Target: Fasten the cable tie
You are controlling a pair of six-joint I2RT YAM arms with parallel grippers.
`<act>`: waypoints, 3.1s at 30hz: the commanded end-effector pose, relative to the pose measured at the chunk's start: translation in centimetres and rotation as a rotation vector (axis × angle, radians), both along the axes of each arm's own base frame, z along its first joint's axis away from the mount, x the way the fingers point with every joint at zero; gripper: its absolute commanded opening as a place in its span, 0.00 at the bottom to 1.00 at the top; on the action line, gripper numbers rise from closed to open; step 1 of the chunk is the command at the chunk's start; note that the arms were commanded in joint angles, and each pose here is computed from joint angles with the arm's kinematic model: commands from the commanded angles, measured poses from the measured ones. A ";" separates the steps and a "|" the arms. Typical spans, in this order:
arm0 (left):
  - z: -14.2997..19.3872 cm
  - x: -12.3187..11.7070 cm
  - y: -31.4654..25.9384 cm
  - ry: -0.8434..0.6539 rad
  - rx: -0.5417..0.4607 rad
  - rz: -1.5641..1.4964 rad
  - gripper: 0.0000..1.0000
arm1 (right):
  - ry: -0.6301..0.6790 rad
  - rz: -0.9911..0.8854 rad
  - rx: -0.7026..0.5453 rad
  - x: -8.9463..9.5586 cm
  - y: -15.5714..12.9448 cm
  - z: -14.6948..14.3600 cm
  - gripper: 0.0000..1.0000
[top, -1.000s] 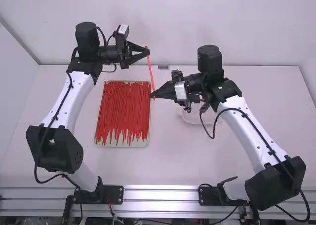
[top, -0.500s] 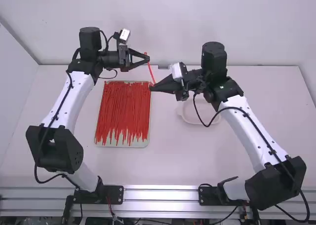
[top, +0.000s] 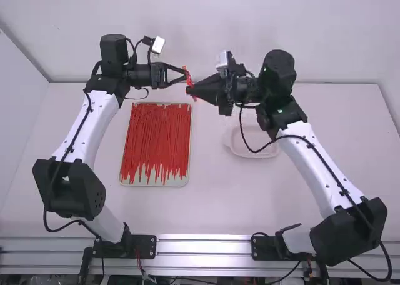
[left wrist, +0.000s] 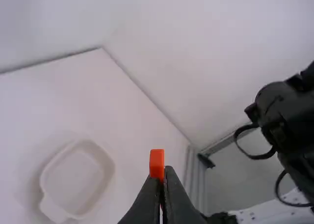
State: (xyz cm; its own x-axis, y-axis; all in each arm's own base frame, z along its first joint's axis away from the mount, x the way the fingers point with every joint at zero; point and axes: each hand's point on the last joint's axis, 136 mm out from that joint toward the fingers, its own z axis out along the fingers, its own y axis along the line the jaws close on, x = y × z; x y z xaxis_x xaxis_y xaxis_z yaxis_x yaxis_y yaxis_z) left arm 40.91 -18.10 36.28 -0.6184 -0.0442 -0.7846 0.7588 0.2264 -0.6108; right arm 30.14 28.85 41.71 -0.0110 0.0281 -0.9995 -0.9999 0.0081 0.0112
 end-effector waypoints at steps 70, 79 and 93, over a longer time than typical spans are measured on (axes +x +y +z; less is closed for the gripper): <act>-2.1 -2.0 -3.4 -0.955 0.116 -0.199 0.02 | 1.039 -0.092 0.014 1.1 -1.0 -10.1 0.00; -2.3 -2.1 -3.4 -0.945 0.113 -0.203 0.02 | 1.034 -0.101 0.018 1.3 -0.9 -10.1 0.00; -2.5 -2.2 -3.4 -0.924 0.111 -0.202 0.02 | 1.018 -0.109 0.020 1.4 -1.0 -10.1 0.00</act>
